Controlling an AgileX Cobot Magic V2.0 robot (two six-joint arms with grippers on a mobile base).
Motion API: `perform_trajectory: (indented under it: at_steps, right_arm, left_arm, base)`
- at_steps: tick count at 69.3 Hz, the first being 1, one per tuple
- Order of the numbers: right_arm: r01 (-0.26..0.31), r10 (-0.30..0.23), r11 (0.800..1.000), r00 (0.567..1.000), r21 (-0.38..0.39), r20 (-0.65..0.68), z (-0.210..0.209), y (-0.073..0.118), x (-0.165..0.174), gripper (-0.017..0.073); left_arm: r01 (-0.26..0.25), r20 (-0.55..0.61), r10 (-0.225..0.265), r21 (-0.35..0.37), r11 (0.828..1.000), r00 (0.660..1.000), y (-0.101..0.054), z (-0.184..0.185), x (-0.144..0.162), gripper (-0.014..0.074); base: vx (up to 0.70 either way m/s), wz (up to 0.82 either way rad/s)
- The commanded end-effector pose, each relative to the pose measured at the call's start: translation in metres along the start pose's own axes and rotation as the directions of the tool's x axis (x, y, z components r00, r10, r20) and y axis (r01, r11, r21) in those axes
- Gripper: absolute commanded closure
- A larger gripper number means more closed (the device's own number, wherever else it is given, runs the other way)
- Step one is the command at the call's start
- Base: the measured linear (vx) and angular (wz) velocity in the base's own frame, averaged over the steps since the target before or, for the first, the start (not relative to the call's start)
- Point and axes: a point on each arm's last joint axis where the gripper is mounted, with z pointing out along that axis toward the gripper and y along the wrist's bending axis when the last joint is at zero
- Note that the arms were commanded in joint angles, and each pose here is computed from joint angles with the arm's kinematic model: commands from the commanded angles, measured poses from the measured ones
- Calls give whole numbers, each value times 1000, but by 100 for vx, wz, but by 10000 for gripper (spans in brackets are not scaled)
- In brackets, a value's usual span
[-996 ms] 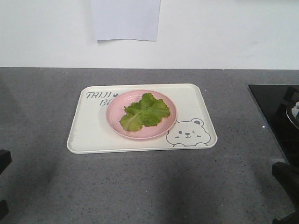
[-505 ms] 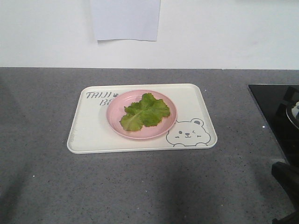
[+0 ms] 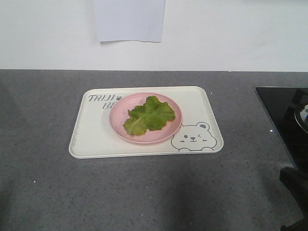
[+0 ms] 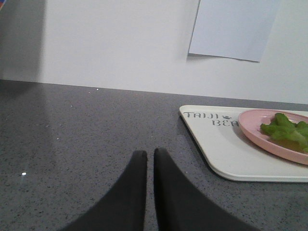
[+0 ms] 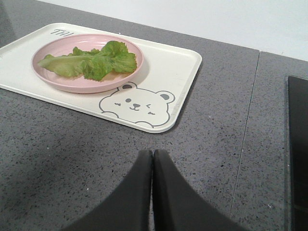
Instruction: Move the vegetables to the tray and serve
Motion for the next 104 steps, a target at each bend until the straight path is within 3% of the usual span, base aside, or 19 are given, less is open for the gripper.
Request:
perform_trajectory:
  at_steps: [1, 9, 20, 104]
  right_arm:
    - [-3, 0, 999, 997, 33, 81, -2, -3, -14, 565]
    - [-2, 0, 999, 997, 32, 80, -2, -3, -14, 565]
    - [-2, 0, 999, 997, 32, 80, -2, -3, -14, 565]
    - [-3, 0, 999, 996, 34, 84, -2, -4, -14, 565]
  left_arm:
    - [11, 64, -11, 5, 1000, 998, 1, 0, 1, 580]
    - [28, 64, -28, 6, 1000, 998, 1, 0, 1, 580]
    - [-4, 65, 3, 4, 1000, 998, 1, 0, 1, 580]
    - [5, 68, -5, 5, 1000, 998, 0, 0, -1, 579]
  base:
    - [0, 0]
    - [0, 0]
    - [0, 0]
    - [0, 0]
